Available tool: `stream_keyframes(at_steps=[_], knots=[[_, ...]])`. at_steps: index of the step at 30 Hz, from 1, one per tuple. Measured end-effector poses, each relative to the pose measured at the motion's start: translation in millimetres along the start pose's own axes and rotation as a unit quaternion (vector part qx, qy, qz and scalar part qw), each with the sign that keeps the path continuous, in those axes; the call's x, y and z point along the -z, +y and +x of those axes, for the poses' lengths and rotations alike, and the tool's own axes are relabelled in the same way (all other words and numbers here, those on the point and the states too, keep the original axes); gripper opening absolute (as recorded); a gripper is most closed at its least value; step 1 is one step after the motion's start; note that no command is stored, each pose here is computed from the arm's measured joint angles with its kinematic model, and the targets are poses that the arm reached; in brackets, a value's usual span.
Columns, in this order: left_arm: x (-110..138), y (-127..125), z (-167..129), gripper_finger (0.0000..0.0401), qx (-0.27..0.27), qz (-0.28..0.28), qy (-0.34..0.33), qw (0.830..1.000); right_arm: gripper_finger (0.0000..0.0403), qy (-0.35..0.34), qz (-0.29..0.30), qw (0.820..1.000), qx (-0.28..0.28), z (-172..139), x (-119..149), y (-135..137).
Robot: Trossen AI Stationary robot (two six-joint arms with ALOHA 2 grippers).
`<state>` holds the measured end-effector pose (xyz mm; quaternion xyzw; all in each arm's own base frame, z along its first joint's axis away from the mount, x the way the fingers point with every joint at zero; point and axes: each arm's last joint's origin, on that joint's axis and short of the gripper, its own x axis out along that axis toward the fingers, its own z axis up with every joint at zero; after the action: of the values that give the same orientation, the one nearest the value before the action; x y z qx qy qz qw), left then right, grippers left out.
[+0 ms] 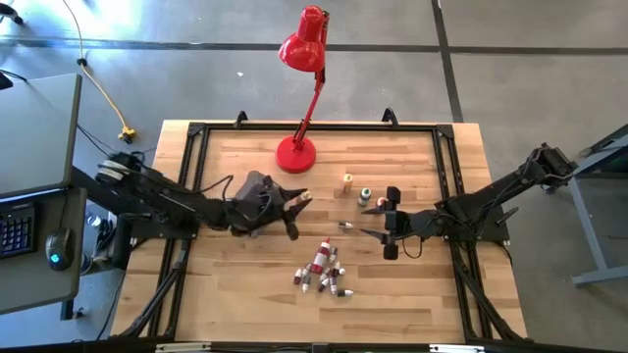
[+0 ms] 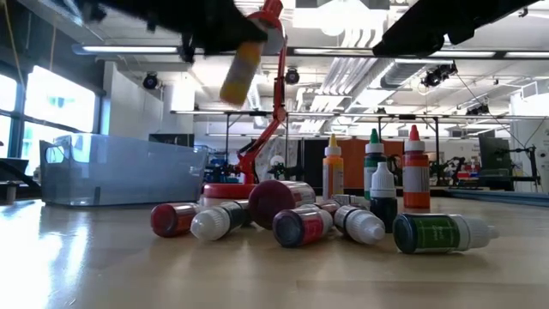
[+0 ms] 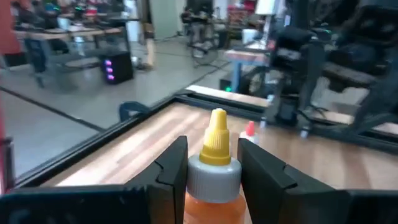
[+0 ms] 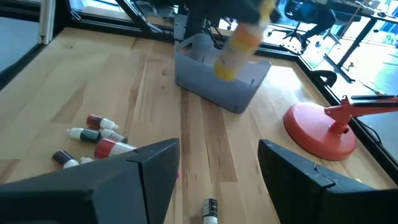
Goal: Pick & Place food coloring
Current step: Move the large yellow food coloring bottle to the center of the table
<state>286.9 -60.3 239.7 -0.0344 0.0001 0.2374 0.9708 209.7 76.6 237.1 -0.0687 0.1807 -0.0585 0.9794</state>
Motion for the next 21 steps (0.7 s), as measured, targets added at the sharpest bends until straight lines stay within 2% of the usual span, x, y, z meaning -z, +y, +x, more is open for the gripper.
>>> stream_keyframes(at_steps=[2, 8, 16, 21], knots=[[8.6, -1.0, 8.8, 0.0106, 0.007, -0.011, -0.011, 1.000, 0.0213, 0.000, -0.002, 1.000, -0.001, 0.0, 0.1, 0.1], [38.6, 3.9, 38.0, 0.0106, 0.011, 0.012, 0.024, 1.000, 0.0213, 0.001, -0.003, 1.000, -0.010, 0.0, 0.1, 0.5], [58.1, 3.9, 78.0, 0.0106, 0.003, 0.009, 0.038, 0.999, 0.0213, 0.003, -0.004, 1.000, -0.010, 0.0, 0.5, 0.6], [69.6, 7.6, 90.5, 0.0106, -0.013, 0.012, 0.049, 0.999, 0.0213, 0.005, -0.005, 1.000, -0.010, 0.0, 1.0, 0.6]])
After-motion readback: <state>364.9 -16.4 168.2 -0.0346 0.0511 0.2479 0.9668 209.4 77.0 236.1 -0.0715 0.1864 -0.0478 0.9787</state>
